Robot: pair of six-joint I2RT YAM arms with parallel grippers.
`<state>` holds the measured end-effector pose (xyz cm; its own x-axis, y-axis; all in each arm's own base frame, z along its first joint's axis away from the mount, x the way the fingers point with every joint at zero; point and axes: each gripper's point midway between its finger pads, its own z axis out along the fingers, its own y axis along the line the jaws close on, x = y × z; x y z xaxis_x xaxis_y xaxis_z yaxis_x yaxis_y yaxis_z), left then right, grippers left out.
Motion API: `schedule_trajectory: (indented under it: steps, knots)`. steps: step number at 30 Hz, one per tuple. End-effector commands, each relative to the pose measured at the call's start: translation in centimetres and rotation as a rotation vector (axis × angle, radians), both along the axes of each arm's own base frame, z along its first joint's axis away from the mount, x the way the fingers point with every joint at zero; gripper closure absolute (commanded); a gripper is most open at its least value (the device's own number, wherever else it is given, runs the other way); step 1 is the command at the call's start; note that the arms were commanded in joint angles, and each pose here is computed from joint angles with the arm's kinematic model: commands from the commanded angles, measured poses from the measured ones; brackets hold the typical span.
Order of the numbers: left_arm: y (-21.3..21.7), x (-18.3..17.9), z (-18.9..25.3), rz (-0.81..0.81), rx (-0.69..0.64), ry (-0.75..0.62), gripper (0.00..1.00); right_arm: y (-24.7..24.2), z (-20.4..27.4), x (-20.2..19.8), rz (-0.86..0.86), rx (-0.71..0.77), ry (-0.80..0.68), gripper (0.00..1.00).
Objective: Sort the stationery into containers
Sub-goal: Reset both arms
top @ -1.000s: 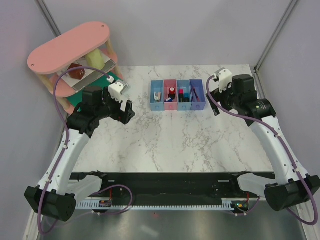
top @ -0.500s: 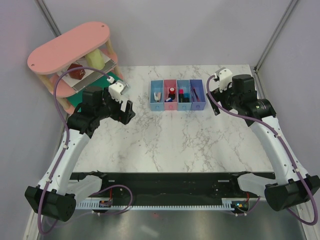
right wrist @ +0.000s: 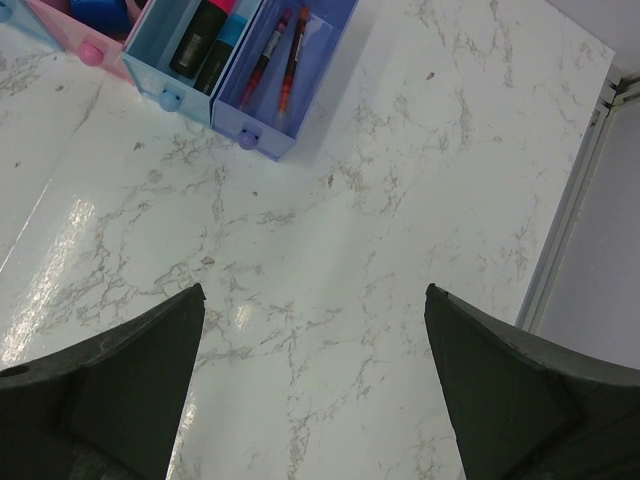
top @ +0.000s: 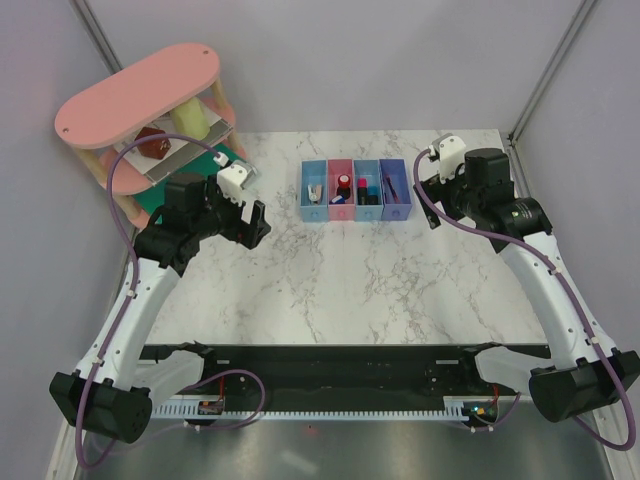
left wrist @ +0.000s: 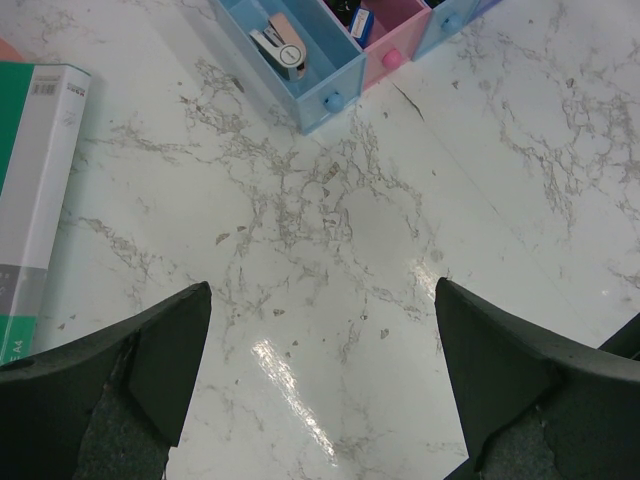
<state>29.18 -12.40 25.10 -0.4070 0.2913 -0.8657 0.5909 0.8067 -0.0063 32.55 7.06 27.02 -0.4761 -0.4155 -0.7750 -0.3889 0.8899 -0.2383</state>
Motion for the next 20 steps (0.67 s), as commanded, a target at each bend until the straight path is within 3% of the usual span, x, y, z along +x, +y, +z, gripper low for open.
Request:
schedule_trajectory:
  steps: [1,20]
  knots:
    - [0.00,0.55,1.36,0.025,-0.038,-0.039,0.00,-0.23,1.03,0.78,-0.029,0.009,-0.044,0.02]
    - [-0.11,0.65,1.74,0.021,-0.042,-0.043,0.00,-0.35,1.48,1.14,-0.040,0.010,-0.056,0.02]
